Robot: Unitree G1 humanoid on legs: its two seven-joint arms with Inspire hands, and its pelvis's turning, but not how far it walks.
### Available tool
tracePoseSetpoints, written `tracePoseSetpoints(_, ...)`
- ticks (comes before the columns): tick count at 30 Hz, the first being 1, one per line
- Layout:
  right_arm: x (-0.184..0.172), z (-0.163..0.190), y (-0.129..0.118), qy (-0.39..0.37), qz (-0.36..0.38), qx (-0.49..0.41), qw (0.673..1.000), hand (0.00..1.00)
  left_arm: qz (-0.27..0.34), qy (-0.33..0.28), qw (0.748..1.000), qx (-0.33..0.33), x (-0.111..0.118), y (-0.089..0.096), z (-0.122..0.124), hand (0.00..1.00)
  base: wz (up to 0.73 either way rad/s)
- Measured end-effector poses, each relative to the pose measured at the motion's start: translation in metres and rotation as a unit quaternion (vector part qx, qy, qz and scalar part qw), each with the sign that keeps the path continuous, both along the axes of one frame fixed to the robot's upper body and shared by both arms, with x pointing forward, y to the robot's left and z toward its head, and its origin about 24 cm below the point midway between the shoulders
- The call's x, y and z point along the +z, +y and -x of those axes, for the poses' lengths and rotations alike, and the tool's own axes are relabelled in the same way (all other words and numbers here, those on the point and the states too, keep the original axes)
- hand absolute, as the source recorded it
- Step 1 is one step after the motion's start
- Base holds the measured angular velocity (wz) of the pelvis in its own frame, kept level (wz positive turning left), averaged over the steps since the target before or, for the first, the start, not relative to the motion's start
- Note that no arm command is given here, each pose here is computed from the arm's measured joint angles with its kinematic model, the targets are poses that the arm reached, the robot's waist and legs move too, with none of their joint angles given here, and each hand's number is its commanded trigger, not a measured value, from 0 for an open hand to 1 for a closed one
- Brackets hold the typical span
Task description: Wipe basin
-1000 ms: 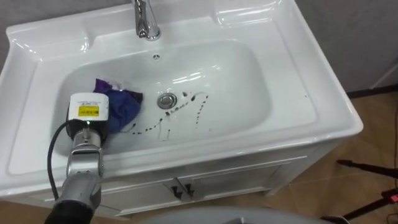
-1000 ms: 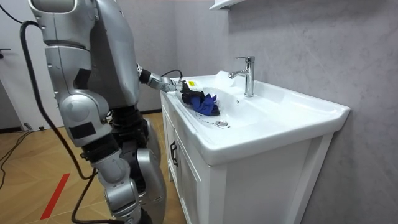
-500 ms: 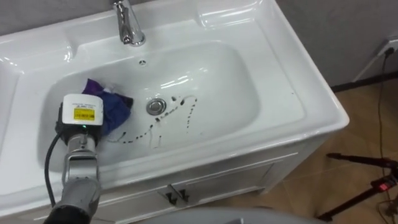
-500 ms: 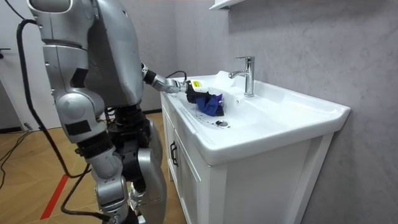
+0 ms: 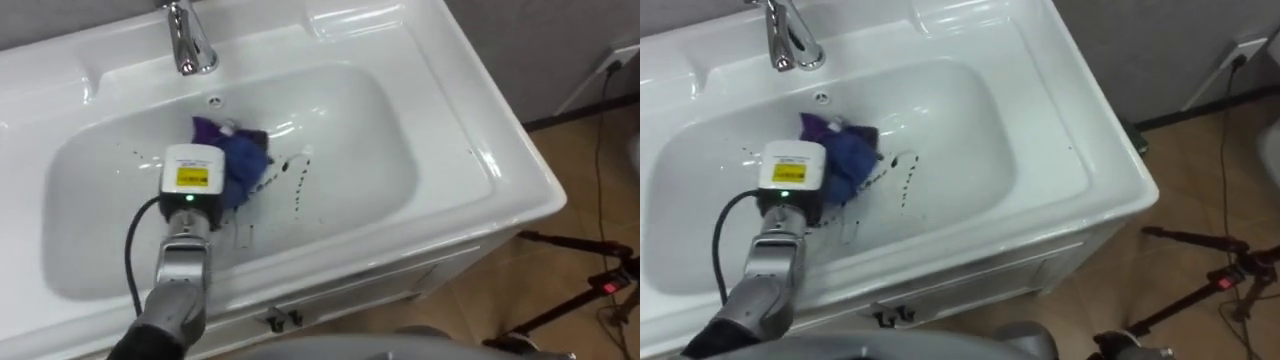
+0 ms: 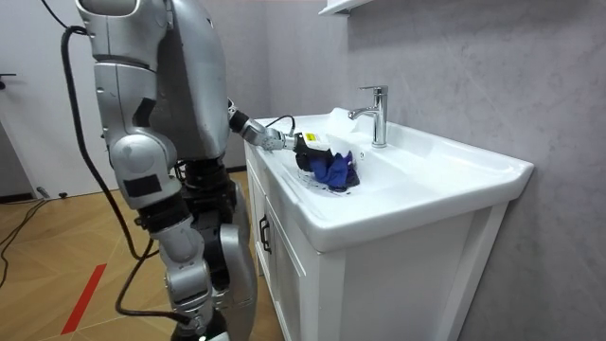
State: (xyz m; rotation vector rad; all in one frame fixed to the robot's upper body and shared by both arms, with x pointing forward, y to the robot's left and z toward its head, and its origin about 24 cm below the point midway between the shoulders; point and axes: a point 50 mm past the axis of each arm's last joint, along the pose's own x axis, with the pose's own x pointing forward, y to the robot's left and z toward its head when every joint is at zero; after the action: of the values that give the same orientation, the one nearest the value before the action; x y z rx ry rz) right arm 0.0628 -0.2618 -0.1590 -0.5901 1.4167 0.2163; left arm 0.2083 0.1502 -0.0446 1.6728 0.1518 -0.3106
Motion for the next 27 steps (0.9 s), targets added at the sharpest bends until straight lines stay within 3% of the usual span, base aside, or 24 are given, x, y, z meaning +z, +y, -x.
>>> tracePoseSetpoints(4,0.003,-0.013,-0.002,-0.03,-0.016,0.013,0.999,0.0,0.059,-0.002,0.992,-0.11,0.031,-0.033,-0.019,1.0,-0.01)
tracePoseSetpoints(8,0.003,-0.012,-0.002,-0.029,-0.028,0.014,0.999,0.0,0.077,0.01,0.985,-0.153,0.045,-0.043,-0.022,1.0,-0.1)
tracePoseSetpoints(27,0.004,-0.008,-0.005,-0.022,-0.046,0.023,0.998,0.0,0.065,0.043,0.981,-0.177,0.05,-0.044,-0.022,1.0,-0.01)
